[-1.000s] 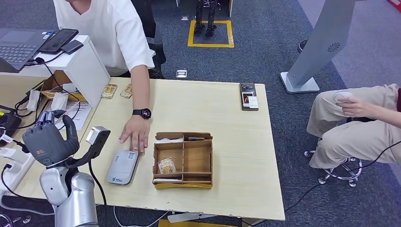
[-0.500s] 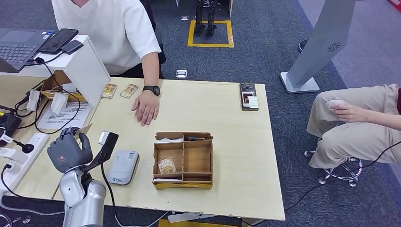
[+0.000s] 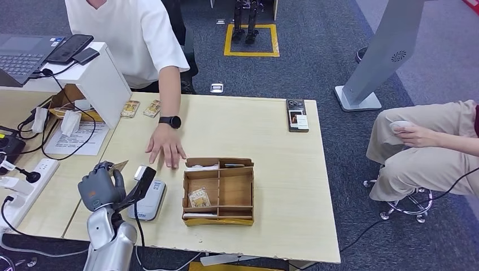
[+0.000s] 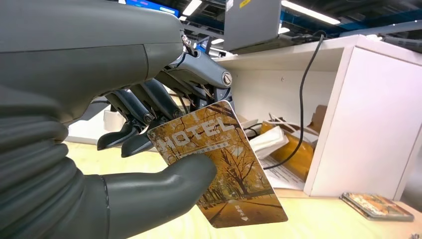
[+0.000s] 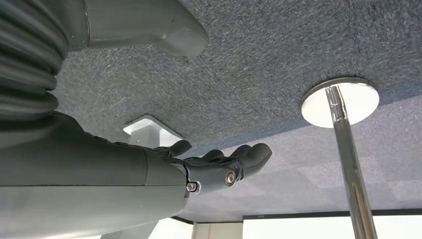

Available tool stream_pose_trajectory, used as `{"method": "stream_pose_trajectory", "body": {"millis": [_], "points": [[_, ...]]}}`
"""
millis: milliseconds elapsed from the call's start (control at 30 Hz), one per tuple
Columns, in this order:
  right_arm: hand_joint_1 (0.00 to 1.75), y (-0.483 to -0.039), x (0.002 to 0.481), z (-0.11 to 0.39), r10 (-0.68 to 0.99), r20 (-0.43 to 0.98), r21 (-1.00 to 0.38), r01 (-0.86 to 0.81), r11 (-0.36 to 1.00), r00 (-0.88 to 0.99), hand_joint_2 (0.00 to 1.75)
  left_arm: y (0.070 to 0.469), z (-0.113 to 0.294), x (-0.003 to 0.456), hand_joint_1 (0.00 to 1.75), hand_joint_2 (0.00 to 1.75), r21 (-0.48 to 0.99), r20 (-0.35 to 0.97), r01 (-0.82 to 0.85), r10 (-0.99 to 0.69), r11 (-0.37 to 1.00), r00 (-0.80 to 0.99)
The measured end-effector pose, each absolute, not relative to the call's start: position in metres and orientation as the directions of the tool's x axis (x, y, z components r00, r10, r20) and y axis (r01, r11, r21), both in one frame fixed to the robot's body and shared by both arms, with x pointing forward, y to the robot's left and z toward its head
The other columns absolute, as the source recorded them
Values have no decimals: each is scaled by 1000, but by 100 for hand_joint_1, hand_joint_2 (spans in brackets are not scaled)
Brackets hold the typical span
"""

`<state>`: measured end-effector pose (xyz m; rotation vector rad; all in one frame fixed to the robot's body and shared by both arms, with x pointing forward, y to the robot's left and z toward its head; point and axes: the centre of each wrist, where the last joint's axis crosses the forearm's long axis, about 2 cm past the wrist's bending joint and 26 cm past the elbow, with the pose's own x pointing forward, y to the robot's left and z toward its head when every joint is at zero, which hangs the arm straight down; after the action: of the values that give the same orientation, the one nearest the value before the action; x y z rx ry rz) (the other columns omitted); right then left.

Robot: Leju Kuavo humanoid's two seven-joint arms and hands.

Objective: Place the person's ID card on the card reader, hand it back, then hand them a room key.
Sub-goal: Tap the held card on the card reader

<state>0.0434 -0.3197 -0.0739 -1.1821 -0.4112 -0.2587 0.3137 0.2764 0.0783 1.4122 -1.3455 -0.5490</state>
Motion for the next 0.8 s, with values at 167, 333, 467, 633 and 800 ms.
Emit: {"method": "stream_pose_trajectory", "body": {"millis": [167,333,467,633,800], "points": [[0,-320,43,-74,18,441,-839,406,362,897,175,277,74,313,175,175,891,320,-408,-911,197,259],[0,-320,43,-74,17,442,-839,407,362,897,175,277,72,312,175,175,892,327,-402,-908,205,263],[0,-320,43,-74,17,443,-838,408,362,896,175,275,72,312,175,175,888,344,-404,-902,221,262],[0,-320,43,-74,18,444,-838,408,362,896,175,275,72,312,175,175,887,347,-404,-902,225,259],[0,-320,43,-74,18,443,-838,408,362,896,175,276,72,312,175,175,887,345,-404,-902,223,259]]}}
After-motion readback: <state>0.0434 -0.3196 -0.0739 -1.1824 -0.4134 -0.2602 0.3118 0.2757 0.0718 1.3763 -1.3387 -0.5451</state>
